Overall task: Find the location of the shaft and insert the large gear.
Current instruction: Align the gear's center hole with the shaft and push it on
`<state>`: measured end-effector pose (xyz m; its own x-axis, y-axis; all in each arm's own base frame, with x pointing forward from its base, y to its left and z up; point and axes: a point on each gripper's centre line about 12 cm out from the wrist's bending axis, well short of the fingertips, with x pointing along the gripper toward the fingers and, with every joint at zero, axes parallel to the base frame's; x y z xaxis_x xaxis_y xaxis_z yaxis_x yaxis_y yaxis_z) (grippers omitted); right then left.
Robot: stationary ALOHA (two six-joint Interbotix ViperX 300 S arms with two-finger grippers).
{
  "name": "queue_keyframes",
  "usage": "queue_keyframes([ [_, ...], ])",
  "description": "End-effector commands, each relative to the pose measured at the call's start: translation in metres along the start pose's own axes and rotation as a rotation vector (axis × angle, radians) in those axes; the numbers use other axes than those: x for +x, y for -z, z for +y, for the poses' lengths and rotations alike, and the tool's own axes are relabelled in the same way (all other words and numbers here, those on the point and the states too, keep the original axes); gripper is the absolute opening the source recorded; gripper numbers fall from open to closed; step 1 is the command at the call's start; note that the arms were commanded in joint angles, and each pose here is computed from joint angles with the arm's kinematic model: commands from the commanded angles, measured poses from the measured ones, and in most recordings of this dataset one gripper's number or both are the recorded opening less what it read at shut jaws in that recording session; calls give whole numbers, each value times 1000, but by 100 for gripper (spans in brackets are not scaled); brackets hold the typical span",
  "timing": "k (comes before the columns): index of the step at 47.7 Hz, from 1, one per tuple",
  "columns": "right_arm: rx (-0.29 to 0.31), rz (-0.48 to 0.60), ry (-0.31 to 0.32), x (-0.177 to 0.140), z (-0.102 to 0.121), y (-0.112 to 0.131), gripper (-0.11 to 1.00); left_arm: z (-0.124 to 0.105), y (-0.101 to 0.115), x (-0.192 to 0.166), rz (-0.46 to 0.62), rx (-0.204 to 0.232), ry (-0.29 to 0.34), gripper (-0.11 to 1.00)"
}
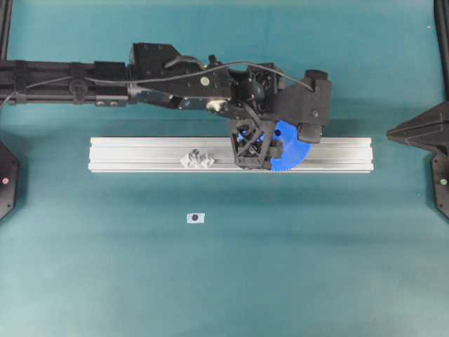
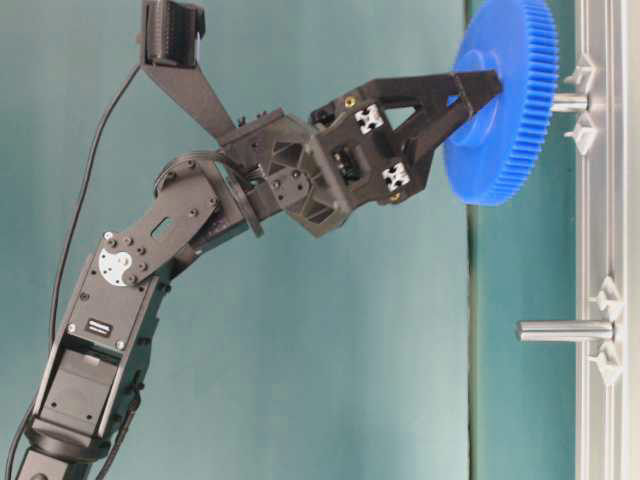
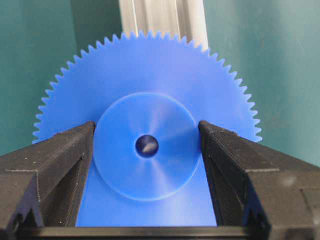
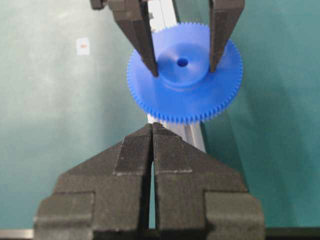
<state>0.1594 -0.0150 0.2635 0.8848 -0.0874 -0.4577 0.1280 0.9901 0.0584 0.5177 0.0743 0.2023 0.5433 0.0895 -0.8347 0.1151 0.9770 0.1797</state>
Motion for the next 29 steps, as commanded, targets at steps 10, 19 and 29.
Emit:
queue_keyframes([
  [10, 12, -15, 1, 0, 0, -5, 0, 25, -9, -25, -46, -33, -40, 70],
  [19, 12, -15, 1, 0, 0, -4, 0, 25, -12, -26, -52, -33, -41, 70],
  [29, 35, -9, 1, 1, 0, -2, 0, 24, -13, -25, -54, -34, -41, 70],
])
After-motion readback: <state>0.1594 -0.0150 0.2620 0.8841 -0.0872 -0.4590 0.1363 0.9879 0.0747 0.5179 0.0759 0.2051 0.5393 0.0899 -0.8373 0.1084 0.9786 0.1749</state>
